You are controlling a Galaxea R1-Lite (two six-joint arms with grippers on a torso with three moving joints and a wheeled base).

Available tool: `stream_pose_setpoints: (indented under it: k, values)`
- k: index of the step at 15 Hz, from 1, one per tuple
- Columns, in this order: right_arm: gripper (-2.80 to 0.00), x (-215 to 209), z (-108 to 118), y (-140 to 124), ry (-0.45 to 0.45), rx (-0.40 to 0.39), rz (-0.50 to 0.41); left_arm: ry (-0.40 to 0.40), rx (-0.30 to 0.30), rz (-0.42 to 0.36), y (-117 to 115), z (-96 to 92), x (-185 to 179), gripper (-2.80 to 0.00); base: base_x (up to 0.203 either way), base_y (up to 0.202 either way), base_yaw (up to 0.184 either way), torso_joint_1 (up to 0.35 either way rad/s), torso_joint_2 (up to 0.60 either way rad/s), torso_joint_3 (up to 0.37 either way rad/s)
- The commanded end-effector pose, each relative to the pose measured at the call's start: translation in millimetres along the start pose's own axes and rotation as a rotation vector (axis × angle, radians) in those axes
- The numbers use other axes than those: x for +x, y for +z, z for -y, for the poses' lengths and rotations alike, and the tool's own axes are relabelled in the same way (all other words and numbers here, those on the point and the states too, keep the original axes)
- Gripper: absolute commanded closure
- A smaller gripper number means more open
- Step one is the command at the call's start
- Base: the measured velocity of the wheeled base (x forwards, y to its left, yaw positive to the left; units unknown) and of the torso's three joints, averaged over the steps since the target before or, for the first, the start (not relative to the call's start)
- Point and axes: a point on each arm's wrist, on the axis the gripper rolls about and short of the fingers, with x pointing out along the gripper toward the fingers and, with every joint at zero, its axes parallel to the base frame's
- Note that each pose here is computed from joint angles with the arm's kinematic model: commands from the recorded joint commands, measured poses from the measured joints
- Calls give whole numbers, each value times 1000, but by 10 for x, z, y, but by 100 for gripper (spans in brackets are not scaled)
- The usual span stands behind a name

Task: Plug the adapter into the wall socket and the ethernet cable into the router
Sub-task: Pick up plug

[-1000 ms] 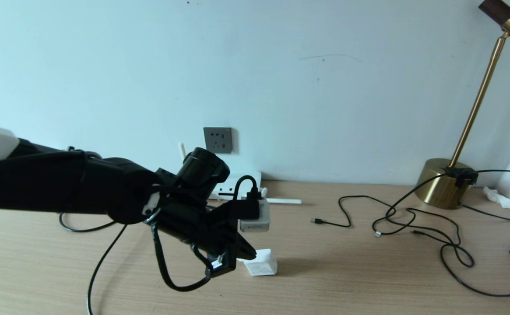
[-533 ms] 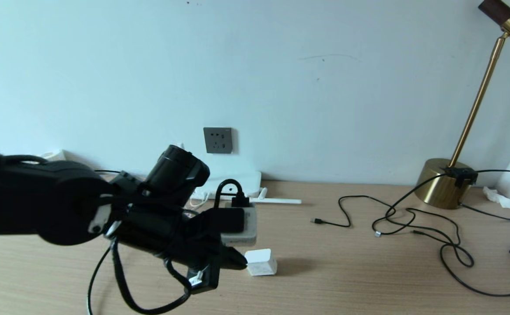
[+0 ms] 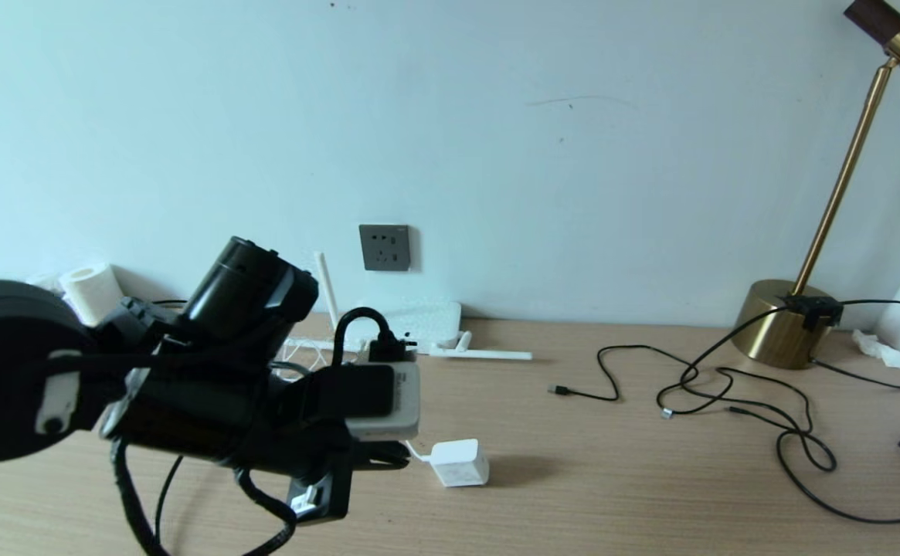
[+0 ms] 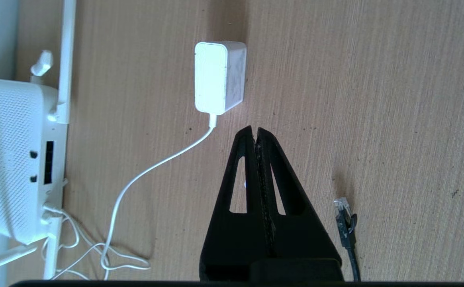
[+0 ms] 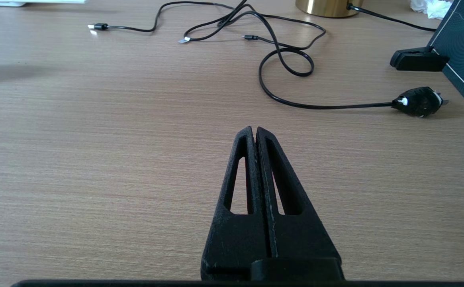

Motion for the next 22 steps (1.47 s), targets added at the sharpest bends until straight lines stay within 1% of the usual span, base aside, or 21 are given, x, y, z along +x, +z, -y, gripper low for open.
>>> stream_pose_setpoints:
  k: [1,3,4,5,6,8,9,10,12,13,15,18,19,21,22]
  values:
    - [0,0,0,-2,0,0,-1,5,29,25,47,66,-68,0,0,0,0,0,0,0]
    - [0,1,0,-1,-1,0,-3,0,29,28,41,116,-126,0,0,0,0,0,0,0]
    - [0,1,0,-1,0,0,-3,-8,27,41,20,149,-143,0,0,0,0,0,0,0]
    - [0,1,0,-1,0,0,-3,-24,20,69,-1,171,-171,-280,0,0,0,0,0,0]
    - [0,1,0,-1,0,0,-3,-21,5,78,-45,171,-208,-280,0,0,0,0,0,0]
    - [0,1,0,-1,0,0,-3,9,-36,89,-162,117,-318,-280,0,0,0,0,0,0]
    - [0,1,0,-1,0,0,-3,2,-58,121,-234,83,-361,-280,0,0,0,0,0,0]
    - [0,1,0,-1,0,0,-3,-14,-61,166,-302,39,-384,-280,0,0,0,0,0,0]
    - [0,0,0,-1,0,0,-2,-18,-28,201,-442,-81,-350,-280,0,0,0,0,0,0]
    - [0,1,0,-1,0,0,-3,-19,-26,202,-474,-130,-323,-280,0,0,0,0,0,0]
    - [0,1,0,-1,0,0,-3,-17,-37,194,-513,-153,-303,-280,0,0,0,0,0,0]
    - [0,1,0,-1,0,0,-3,-27,-75,158,-646,-236,-174,-280,0,0,0,0,0,0]
    - [0,1,0,-1,0,0,-3,-30,-72,152,-683,-276,-80,-280,0,0,0,0,0,0]
    - [0,1,0,-1,0,0,-3,-18,-39,125,-757,-352,98,-280,0,0,0,0,0,0]
    - [0,0,0,-1,0,0,-2,-32,-43,112,-792,-358,166,-280,0,0,0,0,0,0]
